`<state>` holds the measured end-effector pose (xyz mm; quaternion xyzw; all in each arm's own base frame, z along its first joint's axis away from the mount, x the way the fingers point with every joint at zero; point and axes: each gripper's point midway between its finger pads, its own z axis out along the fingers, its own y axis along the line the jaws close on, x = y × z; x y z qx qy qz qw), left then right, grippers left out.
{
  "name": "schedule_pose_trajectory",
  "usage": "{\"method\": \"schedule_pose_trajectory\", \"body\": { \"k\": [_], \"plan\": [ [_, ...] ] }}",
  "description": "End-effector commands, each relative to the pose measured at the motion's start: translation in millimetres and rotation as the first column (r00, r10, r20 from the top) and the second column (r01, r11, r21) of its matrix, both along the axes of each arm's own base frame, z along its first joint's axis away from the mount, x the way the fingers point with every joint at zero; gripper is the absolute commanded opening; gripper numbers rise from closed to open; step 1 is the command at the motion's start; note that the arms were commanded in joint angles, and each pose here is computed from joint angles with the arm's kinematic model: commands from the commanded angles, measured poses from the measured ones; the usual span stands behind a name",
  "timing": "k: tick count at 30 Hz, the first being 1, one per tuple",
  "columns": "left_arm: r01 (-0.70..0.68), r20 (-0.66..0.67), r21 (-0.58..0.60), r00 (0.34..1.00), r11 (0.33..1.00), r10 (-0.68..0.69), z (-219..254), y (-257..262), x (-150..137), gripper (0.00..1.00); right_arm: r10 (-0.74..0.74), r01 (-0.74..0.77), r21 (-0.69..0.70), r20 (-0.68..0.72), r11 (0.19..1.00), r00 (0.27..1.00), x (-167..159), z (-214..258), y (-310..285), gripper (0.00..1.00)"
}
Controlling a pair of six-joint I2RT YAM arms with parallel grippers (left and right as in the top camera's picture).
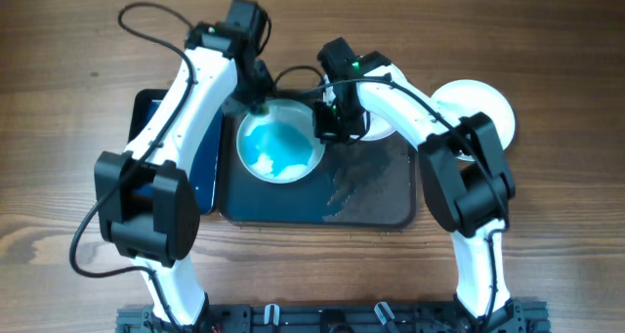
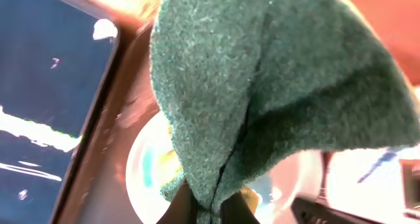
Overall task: Clean dirty plates on tray and stack at the side
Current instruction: 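Carry plate right with right gripper and stack on first plate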
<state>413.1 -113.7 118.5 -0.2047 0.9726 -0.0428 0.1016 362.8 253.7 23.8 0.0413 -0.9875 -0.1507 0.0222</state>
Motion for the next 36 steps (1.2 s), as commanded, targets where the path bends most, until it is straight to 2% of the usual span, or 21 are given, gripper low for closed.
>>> {"method": "schedule_pose_trajectory", "body": {
  "k": [1,7,9,14,18,22,26,29,31,33,36],
  "plan": [
    [0.017,0.098,-0.079,0.995,0.997,-0.009,30,2,24,0.04,0.028,0.003,-0.165,0.187,0.986,0.982,20,39,-32,0.04],
    [-0.101,0.138,-0.089,0.984,0.991,0.113,33,53,44,0.04,0.108,0.071,-0.409,0.397,0.910,0.912,27,91,-59,0.04],
    [-0.158,0.128,-0.087,0.977,0.984,0.168,32,80,45,0.04,0.177,0.125,-0.500,0.513,0.857,0.840,24,130,-60,0.04],
    [-0.227,0.100,-0.114,0.966,0.967,0.239,30,111,41,0.04,0.320,0.232,-0.614,0.653,0.754,0.686,9,191,-52,0.04],
    [-0.259,0.088,-0.115,0.959,0.959,0.269,29,125,38,0.04,0.425,0.326,-0.666,0.706,0.671,0.567,-4,228,-45,0.04],
    [-0.267,0.073,-0.111,0.958,0.957,0.276,28,128,34,0.04,0.542,0.500,-0.672,0.739,0.547,0.401,-19,276,-38,0.04],
    [-0.268,0.062,-0.109,0.959,0.957,0.276,27,128,32,0.04,0.597,0.566,-0.648,0.740,0.509,0.309,-35,299,-25,0.04],
    [-0.268,0.058,-0.107,0.960,0.957,0.276,27,128,31,0.04,0.608,0.555,-0.648,0.739,0.523,0.290,-42,300,-16,0.04],
    [-0.269,0.058,-0.108,0.959,0.957,0.276,27,128,31,0.04,0.592,0.521,-0.651,0.746,0.551,0.306,-41,292,-12,0.04],
    [-0.266,0.054,-0.107,0.961,0.958,0.273,27,126,30,0.04,0.547,0.421,-0.664,0.748,0.618,0.377,-35,268,-7,0.04],
    [-0.258,0.051,-0.105,0.963,0.960,0.264,26,124,29,0.04,0.423,0.202,-0.619,0.704,0.759,0.571,-21,215,-6,0.04]
  ]
}}
